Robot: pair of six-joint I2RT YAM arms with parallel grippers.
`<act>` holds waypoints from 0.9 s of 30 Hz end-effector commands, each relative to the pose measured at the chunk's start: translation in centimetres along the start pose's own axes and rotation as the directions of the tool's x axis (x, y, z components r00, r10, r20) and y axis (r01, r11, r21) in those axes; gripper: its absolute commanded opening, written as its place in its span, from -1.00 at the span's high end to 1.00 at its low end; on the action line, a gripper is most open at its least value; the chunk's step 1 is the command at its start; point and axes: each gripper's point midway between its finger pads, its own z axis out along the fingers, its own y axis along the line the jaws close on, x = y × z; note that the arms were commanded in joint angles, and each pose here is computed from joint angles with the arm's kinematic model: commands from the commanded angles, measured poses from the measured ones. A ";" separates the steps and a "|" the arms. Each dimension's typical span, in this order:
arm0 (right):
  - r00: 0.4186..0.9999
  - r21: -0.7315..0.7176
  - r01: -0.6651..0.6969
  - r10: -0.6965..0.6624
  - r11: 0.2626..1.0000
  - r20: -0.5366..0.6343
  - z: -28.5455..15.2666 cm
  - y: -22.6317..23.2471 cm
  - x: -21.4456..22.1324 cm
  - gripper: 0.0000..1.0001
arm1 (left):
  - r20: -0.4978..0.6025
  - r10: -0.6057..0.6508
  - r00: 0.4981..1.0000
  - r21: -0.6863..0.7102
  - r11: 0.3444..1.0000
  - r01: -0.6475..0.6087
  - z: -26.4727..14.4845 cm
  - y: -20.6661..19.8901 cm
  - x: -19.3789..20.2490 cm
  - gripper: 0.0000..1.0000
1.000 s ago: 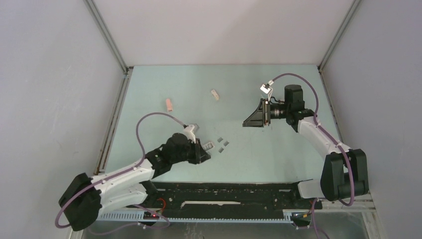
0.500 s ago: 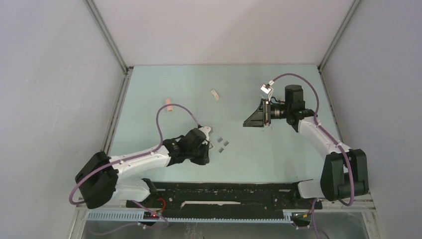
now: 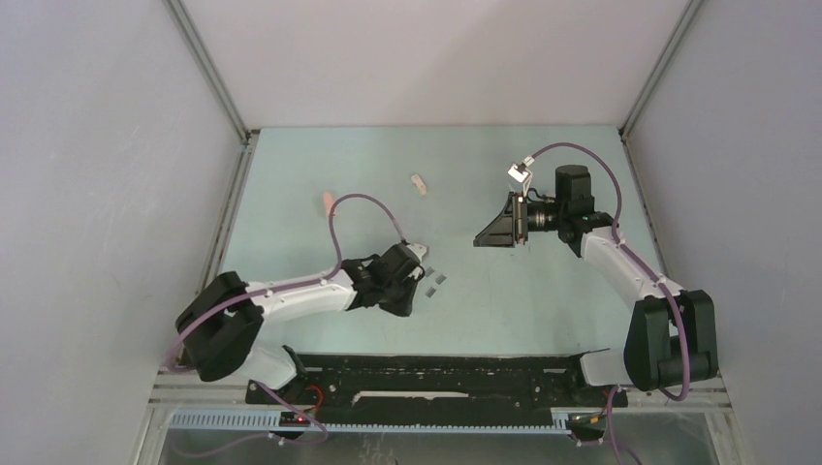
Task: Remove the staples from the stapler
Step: Place the staple at the center of the board.
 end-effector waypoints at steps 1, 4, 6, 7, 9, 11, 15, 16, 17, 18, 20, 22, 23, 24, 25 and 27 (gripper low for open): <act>0.996 -0.009 0.086 -0.086 0.996 0.021 -0.4 1.1 -1.5 -0.12 | 0.043 0.056 0.997 -0.025 0.998 -0.055 -0.1 -0.9 -2.2 0.63; 0.996 -0.009 0.088 -0.088 0.996 0.021 -0.4 1.1 -1.5 -0.12 | 0.033 0.078 0.996 -0.046 0.996 -0.076 0.4 -1.2 -2.0 0.61; 0.996 -0.009 0.089 -0.088 0.996 0.022 -0.5 1.1 -1.6 -0.12 | 0.031 0.091 0.995 -0.058 0.994 -0.089 0.6 -1.4 -1.9 0.58; 0.996 -0.009 0.087 -0.086 0.996 0.021 -0.5 1.1 -1.5 -0.12 | 0.026 0.097 0.995 -0.060 0.994 -0.095 0.7 -1.5 -1.8 0.57; 0.996 -0.011 0.088 -0.088 0.996 0.021 -0.5 1.1 -1.5 -0.12 | 0.017 0.105 0.994 -0.058 0.993 -0.104 0.9 -1.8 -1.5 0.50; 0.996 -0.010 0.086 -0.085 0.996 0.020 -0.4 1.1 -1.5 -0.12 | 0.026 0.106 0.994 -0.057 0.993 -0.105 0.7 -2.0 -1.6 0.42; 0.996 -0.011 0.086 -0.086 0.996 0.019 -0.5 1.1 -1.4 -0.12 | 0.105 0.088 0.991 -0.054 0.995 -0.083 -1.0 -2.3 -2.8 0.37; 0.996 -0.010 0.088 -0.087 0.996 0.020 -0.5 1.1 -1.5 -0.12 | 0.138 0.080 0.987 -0.049 0.996 -0.074 -1.7 -2.3 -3.3 0.36; 0.996 -0.010 0.090 -0.090 0.996 0.019 -0.5 1.1 -1.4 -0.12 | 0.172 0.071 0.983 -0.045 0.997 -0.064 -2.4 -2.3 -3.8 0.33; 0.996 -0.010 0.093 -0.093 0.996 0.018 -0.4 1.1 -1.4 -0.12 | 0.209 0.057 0.976 -0.042 0.998 -0.049 -3.1 -2.2 -4.2 0.26; 0.995 -0.007 0.101 -0.101 0.995 0.016 -0.4 1.1 -1.3 -0.12 | 0.286 0.028 0.958 -0.039 0.999 -0.018 -4.3 -1.8 -4.9 0.09; 0.993 -0.004 0.118 -0.118 0.993 0.014 -0.4 1.2 -1.2 -0.12 | 0.361 -0.003 0.933 -0.032 0.999 0.015 -5.3 -1.1 -5.2 -0.03; 0.991 0.001 0.135 -0.135 0.991 0.013 -0.4 1.3 -1.2 -0.12 | 0.397 -0.025 0.917 -0.024 0.999 0.037 -5.7 -0.8 -5.3 -0.11; 0.989 0.004 0.148 -0.148 0.989 0.010 -0.3 1.3 -1.1 -0.12 | 0.430 -0.046 0.902 -0.012 0.998 0.057 -6.1 -0.5 -5.4 -0.19; 0.987 0.004 0.162 -0.162 0.987 0.008 -0.2 1.5 -1.1 -0.13 | 0.463 -0.071 0.883 0.007 0.997 0.077 -6.5 -0.3 -5.4 -0.27; 0.982 0.002 0.190 -0.190 0.982 -0.001 0.0 1.7 -0.8 -0.13 | 0.524 -0.122 0.843 0.055 0.993 0.109 -7.1 0.1 -5.3 -0.47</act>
